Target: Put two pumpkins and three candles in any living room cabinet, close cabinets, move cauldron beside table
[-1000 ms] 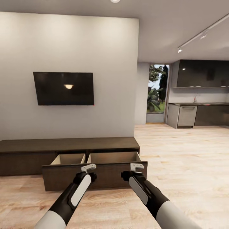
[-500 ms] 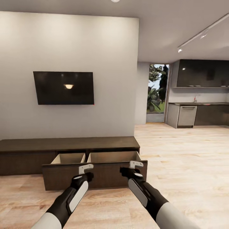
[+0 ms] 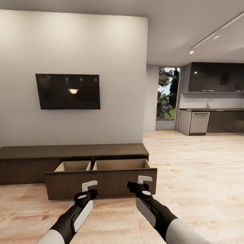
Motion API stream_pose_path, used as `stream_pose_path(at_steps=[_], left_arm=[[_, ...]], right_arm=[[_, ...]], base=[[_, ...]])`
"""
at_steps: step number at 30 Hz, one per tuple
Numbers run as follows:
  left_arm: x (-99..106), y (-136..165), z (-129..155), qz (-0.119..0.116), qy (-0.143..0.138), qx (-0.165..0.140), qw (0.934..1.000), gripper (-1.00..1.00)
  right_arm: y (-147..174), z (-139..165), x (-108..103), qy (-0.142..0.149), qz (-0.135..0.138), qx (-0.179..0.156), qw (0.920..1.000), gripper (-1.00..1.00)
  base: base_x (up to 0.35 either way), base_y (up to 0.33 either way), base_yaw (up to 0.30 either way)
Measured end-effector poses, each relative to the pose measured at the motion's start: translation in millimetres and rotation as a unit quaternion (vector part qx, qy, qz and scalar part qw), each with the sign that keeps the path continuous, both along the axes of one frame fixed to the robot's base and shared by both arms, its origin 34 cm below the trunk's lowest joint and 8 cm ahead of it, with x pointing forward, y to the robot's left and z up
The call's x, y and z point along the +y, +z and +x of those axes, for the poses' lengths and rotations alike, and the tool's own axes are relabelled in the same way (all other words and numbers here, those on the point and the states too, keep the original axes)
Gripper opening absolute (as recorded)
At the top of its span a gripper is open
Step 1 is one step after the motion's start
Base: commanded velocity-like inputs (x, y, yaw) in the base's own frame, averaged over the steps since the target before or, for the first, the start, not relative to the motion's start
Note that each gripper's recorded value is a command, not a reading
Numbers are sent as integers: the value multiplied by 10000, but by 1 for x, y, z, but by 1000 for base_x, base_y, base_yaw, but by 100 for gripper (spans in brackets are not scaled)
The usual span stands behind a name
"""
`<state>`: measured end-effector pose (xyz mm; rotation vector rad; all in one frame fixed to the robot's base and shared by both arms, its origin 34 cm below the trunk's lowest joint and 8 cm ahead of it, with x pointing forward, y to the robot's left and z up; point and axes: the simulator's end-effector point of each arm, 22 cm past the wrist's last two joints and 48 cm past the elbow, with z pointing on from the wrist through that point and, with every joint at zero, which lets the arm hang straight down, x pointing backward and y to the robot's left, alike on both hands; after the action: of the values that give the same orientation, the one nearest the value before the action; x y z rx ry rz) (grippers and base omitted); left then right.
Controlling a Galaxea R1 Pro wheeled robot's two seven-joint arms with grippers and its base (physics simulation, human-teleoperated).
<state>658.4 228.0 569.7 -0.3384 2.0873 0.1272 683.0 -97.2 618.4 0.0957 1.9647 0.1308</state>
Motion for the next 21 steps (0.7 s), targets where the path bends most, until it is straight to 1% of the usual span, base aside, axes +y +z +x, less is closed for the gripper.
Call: stream_pose_path(at_steps=[1, 3, 5, 7, 10, 15, 17, 20, 21], left_arm=[[4, -7, -1, 44, 71, -102, 9999, 100], [3, -16, -2, 124, 81, -254, 9996, 100], [-7, -23, -3, 244, -93, -449, 9986, 100], [-18, -29, -4, 313, -320, -545, 9975, 100], [-25, -36, -5, 332, -468, -598, 9966, 100], [-27, -47, -7, 321, -520, -624, 9962, 100], [-28, -49, -7, 311, -538, -655, 9959, 100], [-29, -54, -9, 324, -561, -672, 9956, 100], [-29, -56, -9, 333, -566, -672, 9956, 100]], right_arm=[[-1, 0, 0, -6, 19, -37, 10000, 100], [-5, -2, 2, 11, 8, -73, 10000, 100], [-11, -5, 6, 67, -44, -122, 9999, 100], [-18, -7, 8, 99, -98, -149, 9998, 100], [-28, -9, 7, 109, -150, -148, 9997, 100], [-39, -12, 6, 92, -155, -193, 9997, 100], [-44, -12, 2, 37, -161, -256, 9995, 100], [-58, -15, -3, 7, -269, -344, 9990, 100], [-67, -17, -7, -8, -350, -354, 9988, 100]], base=[[0, 0, 0], [0, 0, 0], [0, 0, 0], [0, 0, 0], [0, 0, 0], [0, 0, 0], [0, 0, 0], [0, 0, 0], [0, 0, 0]])
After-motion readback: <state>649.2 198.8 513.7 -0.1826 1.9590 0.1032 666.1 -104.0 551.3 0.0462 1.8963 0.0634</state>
